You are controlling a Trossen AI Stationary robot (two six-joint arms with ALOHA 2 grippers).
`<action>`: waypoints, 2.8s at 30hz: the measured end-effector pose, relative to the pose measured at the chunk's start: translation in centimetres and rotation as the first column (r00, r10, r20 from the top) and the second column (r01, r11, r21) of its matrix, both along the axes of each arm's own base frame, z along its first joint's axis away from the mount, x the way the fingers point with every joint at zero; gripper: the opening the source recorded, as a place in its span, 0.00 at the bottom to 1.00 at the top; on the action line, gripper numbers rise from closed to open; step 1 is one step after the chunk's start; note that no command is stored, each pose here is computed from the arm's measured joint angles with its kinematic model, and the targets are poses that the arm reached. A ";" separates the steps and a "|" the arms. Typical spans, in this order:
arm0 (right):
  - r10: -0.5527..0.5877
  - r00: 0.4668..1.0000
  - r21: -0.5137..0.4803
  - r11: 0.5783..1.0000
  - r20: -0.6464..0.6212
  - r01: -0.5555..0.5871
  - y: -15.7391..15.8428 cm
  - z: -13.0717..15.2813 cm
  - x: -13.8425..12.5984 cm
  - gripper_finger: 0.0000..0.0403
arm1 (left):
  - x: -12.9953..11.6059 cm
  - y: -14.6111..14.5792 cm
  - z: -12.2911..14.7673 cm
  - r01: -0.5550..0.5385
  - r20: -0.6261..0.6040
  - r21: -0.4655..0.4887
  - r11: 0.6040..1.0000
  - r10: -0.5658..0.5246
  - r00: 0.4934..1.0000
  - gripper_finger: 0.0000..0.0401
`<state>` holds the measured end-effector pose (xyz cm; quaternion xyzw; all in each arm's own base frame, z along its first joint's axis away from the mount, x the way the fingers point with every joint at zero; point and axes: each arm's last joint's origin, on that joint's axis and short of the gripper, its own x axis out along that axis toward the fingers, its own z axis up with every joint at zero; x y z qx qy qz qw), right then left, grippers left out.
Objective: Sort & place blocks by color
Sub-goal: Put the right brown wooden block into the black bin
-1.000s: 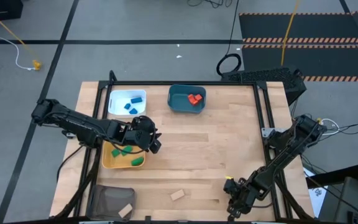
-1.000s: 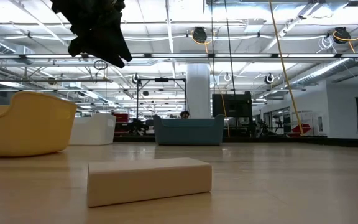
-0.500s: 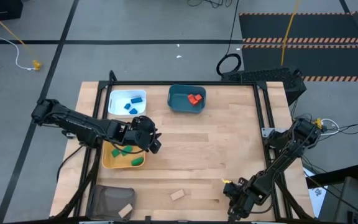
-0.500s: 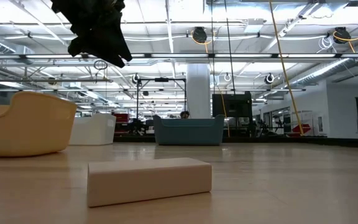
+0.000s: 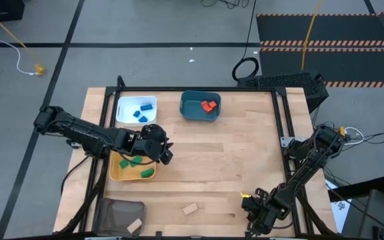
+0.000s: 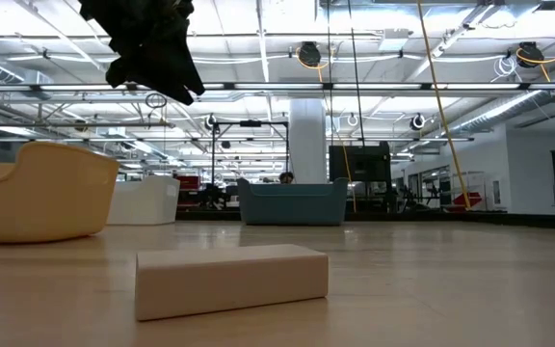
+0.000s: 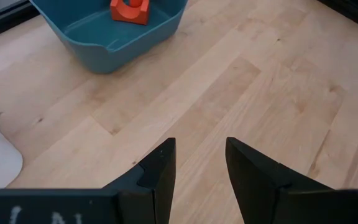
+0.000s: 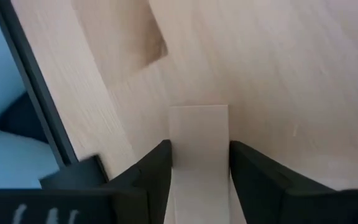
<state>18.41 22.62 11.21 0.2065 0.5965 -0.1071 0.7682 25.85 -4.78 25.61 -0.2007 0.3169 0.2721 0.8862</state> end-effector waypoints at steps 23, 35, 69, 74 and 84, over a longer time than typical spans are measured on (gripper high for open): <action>-0.022 0.958 -0.026 0.999 0.286 0.031 -3.0 4.9 2.7 0.00 | 0.0 -0.2 -0.1 0.090 -0.033 -0.007 0.996 -0.090 0.995 0.36; -0.104 0.944 0.101 0.992 0.313 0.076 -4.9 8.4 2.7 0.20 | 0.0 -0.2 -0.1 0.112 -0.042 -0.003 0.994 -0.112 0.993 0.36; -0.208 0.975 -0.001 0.978 0.071 0.209 -4.7 2.3 4.1 0.46 | 0.0 -0.2 -0.1 0.182 -0.082 0.060 0.981 -0.177 0.981 0.36; -0.214 0.975 -0.021 0.976 0.054 0.215 -4.8 1.8 4.1 0.42 | 0.0 -0.2 -0.1 0.182 -0.082 0.060 0.982 -0.177 0.981 0.36; -0.193 0.980 -0.026 0.981 0.048 0.195 -5.0 1.7 4.2 0.28 | 0.6 -0.3 0.4 0.194 -0.012 0.073 0.978 -0.194 0.981 0.36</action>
